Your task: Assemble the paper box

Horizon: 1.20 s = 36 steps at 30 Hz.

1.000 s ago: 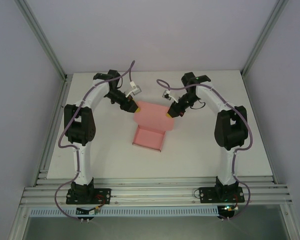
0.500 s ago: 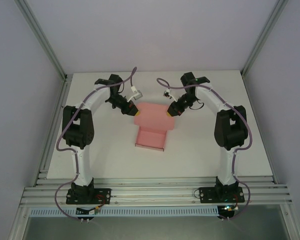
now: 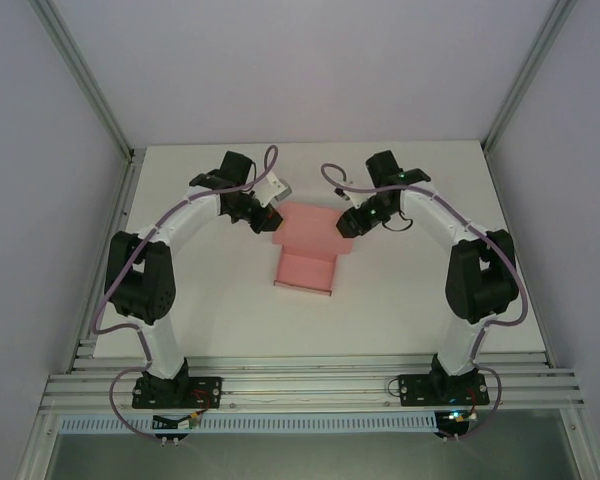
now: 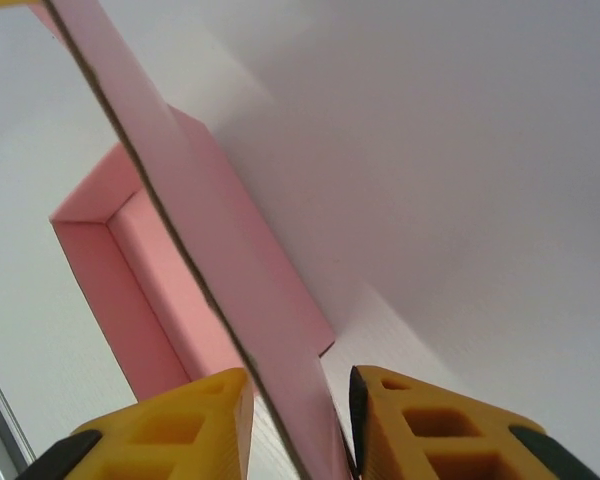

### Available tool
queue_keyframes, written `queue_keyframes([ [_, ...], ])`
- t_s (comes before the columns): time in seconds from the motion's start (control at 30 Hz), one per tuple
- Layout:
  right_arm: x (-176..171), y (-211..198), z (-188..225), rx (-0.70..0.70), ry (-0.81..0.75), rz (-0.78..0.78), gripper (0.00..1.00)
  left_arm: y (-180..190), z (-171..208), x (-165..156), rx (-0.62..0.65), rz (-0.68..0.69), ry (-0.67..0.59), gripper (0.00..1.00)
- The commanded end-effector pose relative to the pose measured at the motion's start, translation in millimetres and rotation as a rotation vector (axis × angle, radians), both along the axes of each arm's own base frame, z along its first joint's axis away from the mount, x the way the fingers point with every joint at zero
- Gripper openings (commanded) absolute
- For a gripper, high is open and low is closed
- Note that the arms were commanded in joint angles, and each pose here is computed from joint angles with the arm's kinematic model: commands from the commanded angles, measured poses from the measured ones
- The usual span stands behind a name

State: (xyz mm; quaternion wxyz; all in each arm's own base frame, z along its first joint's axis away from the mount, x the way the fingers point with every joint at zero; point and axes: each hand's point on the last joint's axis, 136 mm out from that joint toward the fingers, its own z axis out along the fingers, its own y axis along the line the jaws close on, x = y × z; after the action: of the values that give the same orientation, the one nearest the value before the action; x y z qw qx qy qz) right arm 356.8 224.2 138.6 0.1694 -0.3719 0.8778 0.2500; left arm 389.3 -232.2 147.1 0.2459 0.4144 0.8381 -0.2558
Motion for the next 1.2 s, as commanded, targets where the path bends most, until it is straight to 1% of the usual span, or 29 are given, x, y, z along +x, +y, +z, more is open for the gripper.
queue_keyframes([
  [0.0, 2, -3, -3, 0.007, -0.015, -0.004, 0.32, 0, 11, -4, 0.011, -0.006, -0.043, 0.00],
  [0.07, 10, -9, -3, 0.006, -0.024, -0.036, 0.32, 1, 10, -2, 0.029, 0.007, -0.051, 0.00],
  [0.2, 7, -9, 0, 0.039, 0.000, -0.021, 0.23, 3, 8, -1, 0.049, 0.021, -0.050, 0.00],
  [0.27, 3, -5, 3, 0.063, 0.014, -0.010, 0.15, 2, 7, 0, 0.049, 0.035, -0.056, 0.00],
  [0.33, 0, -3, 5, 0.075, 0.032, -0.009, 0.10, -2, 8, 2, 0.045, 0.052, -0.056, 0.00],
  [0.47, -3, -3, 0, 0.025, 0.011, -0.037, 0.06, -9, 12, 5, 0.030, 0.112, -0.079, 0.00],
  [0.53, 3, -5, -2, -0.012, -0.005, -0.111, 0.03, -10, 14, 11, 0.037, 0.187, -0.102, 0.00],
  [0.57, 9, -5, -1, -0.020, -0.014, -0.177, 0.00, -10, 15, 14, 0.043, 0.246, -0.104, 0.00],
  [0.63, 15, -2, 4, -0.061, -0.049, -0.275, 0.00, -10, 19, 17, 0.037, 0.352, -0.119, 0.00],
  [0.67, 22, -5, 7, -0.105, -0.094, -0.360, 0.00, -11, 21, 18, 0.040, 0.412, -0.137, 0.00],
  [0.7, 25, -4, 14, -0.116, -0.119, -0.423, 0.00, -12, 23, 18, 0.046, 0.460, -0.162, 0.00],
  [0.77, 33, 4, 29, -0.076, -0.145, -0.556, 0.01, -16, 25, 18, 0.066, 0.565, -0.220, 0.00],
  [0.83, 38, 19, 40, -0.007, -0.163, -0.632, 0.00, -19, 24, 16, 0.091, 0.636, -0.245, 0.00],
  [0.87, 41, 27, 43, 0.019, -0.187, -0.666, 0.00, -24, 28, 20, 0.065, 0.670, -0.266, 0.00],
  [0.93, 46, 38, 42, 0.054, -0.211, -0.722, 0.00, -26, 25, 20, 0.056, 0.725, -0.268, 0.00],
  [1.03, 47, 41, 34, 0.045, -0.245, -0.823, 0.00, -24, 20, 13, 0.027, 0.794, -0.244, 0.00],
  [1.1, 41, 48, 32, 0.042, -0.316, -0.839, 0.00, -30, 15, 4, -0.031, 0.791, -0.218, 0.00],
  [1.17, 33, 51, 30, 0.025, -0.388, -0.850, 0.00, -32, 14, -7, -0.096, 0.785, -0.218, 0.00],
])
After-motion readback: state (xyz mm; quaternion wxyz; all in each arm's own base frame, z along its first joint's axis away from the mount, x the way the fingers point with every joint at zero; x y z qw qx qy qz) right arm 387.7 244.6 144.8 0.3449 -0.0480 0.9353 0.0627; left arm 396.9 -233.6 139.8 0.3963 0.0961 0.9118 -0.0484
